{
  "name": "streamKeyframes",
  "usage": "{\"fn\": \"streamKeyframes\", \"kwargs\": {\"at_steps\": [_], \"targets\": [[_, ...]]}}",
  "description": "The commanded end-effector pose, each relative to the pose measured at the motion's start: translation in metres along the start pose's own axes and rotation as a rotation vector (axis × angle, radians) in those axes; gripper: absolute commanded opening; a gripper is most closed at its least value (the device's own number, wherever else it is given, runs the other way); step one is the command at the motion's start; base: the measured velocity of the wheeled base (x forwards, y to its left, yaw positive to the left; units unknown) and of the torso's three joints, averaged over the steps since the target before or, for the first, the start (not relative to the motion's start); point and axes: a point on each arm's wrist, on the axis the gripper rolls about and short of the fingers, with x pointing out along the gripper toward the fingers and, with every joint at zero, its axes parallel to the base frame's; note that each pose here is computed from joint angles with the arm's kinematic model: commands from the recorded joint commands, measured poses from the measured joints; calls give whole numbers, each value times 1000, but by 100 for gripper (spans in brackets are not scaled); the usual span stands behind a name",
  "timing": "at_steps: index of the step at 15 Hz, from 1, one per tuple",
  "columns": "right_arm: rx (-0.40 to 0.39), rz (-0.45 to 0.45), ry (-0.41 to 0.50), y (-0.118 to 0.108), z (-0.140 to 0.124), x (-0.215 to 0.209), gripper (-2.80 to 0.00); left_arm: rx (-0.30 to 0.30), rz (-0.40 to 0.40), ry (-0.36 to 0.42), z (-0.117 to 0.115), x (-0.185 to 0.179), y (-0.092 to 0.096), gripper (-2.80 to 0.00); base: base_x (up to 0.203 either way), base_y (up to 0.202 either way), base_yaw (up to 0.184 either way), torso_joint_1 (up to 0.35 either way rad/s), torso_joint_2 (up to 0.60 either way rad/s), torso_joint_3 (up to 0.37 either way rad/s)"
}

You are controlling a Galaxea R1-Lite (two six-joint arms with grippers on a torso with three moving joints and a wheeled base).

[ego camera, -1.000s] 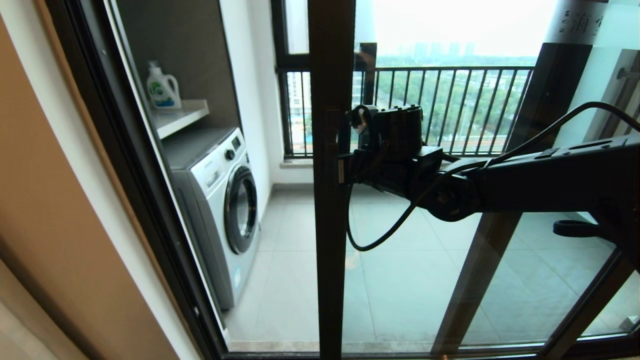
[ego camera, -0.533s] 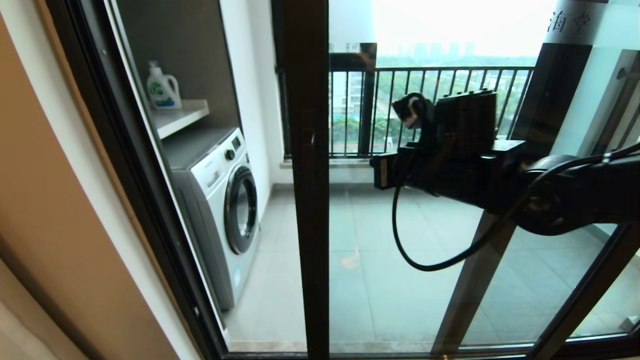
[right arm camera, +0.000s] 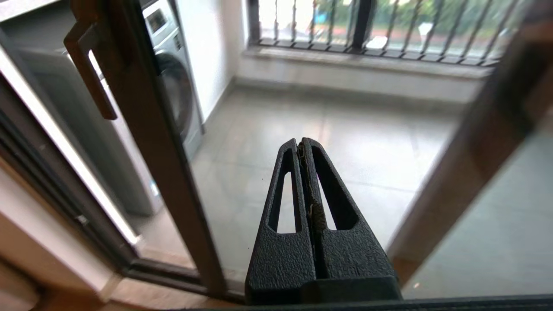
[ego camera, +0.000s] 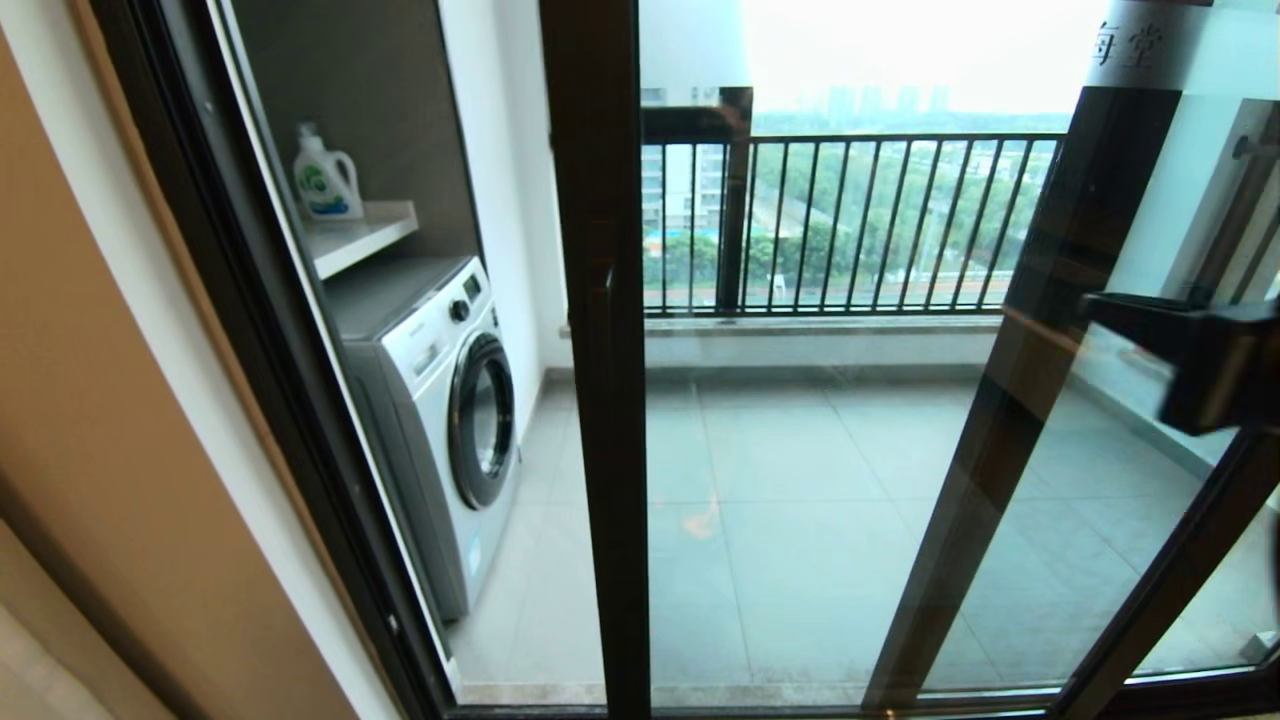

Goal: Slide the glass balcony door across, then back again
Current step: Close the slid door

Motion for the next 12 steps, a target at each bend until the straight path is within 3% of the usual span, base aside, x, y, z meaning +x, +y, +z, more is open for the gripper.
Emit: {"fn": "streamKeyframes", "kwargs": {"at_steps": [1,5,8,9,10,12], "targets": [[-63,-62,-204,-24,11,-108,-280,0,0,2,0,0,0,-280,0,0,0,0,0,0],[-207,-326,-272,-34,4,-193,-280,0,0,1,0,0,0,-280,0,0,0,0,0,0],[-244,-413,-328,-25,-20,-241,-280,0,0,1,0,0,0,-280,0,0,0,0,0,0],[-208,-440,-336,-23,-24,-249,-280,0,0,2,0,0,0,-280,0,0,0,0,0,0],[-115,-498,-322,-24,-26,-248,-280,0,0,1,0,0,0,-280,0,0,0,0,0,0],[-78,-524,-332,-23,-22,-252,-280,0,0,1,0,0,0,-280,0,0,0,0,0,0]]}}
